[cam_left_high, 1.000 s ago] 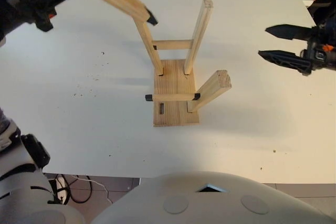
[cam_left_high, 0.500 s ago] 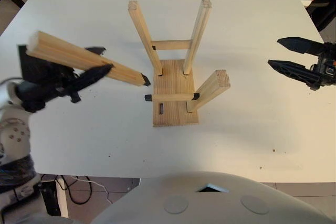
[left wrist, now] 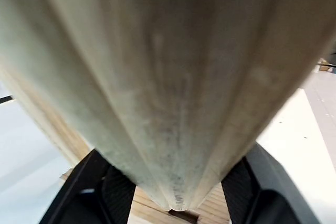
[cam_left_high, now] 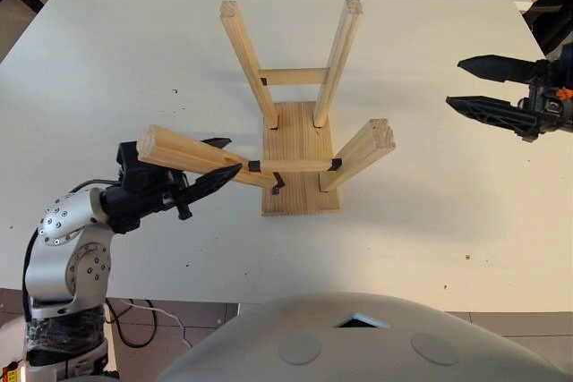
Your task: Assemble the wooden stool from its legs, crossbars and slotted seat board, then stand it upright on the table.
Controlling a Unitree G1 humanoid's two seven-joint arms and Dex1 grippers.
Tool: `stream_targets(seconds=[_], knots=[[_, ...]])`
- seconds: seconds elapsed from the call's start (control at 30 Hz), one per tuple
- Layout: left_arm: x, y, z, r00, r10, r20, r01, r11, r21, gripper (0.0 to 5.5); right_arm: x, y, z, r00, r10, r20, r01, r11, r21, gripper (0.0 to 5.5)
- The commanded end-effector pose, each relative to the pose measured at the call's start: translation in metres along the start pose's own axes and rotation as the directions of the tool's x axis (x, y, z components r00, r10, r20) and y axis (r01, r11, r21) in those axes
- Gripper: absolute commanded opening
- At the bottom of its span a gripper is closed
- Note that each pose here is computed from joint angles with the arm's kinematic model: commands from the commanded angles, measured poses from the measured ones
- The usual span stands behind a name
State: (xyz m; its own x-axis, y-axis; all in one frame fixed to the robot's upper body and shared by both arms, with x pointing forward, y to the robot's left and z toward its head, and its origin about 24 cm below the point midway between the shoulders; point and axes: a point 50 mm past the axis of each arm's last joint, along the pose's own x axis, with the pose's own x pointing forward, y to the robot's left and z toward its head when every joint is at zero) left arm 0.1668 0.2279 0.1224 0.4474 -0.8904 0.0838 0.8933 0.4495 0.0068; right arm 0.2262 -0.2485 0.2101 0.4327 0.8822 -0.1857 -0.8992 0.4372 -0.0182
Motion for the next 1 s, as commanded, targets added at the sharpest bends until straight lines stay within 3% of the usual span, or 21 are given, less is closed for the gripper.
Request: stream_targets(seconds=[0.03,0.23,0.53,0.73,1.0], knots=[[0.0,-0.006,-0.007,0.999,-0.021,-0.033,0.021,1.0,0.008,2.05,0.0,-0.002,0.005,1.0,0.012,-0.009,-0.012,1.0,-0.027,3.27],[-0.001,-0.005,-0.01,0.996,-0.041,-0.074,0.046,0.997,0.066,2.05,0.003,-0.002,0.005,1.0,0.022,-0.018,-0.023,0.999,-0.038,3.27],[0.004,0.007,0.018,0.985,-0.133,-0.109,0.148,0.977,0.153,2.05,0.002,0.003,-0.003,0.999,0.02,-0.041,-0.022,0.999,-0.047,3.27],[0.005,0.009,0.022,0.972,-0.192,-0.139,0.21,0.969,0.13,2.05,0.001,0.008,-0.008,0.999,0.011,-0.045,-0.013,0.999,-0.043,3.27],[-0.006,0.005,0.004,0.953,-0.216,-0.211,0.235,0.97,0.066,2.05,0.003,0.011,-0.009,0.999,0.02,-0.045,-0.022,0.999,-0.044,3.27]])
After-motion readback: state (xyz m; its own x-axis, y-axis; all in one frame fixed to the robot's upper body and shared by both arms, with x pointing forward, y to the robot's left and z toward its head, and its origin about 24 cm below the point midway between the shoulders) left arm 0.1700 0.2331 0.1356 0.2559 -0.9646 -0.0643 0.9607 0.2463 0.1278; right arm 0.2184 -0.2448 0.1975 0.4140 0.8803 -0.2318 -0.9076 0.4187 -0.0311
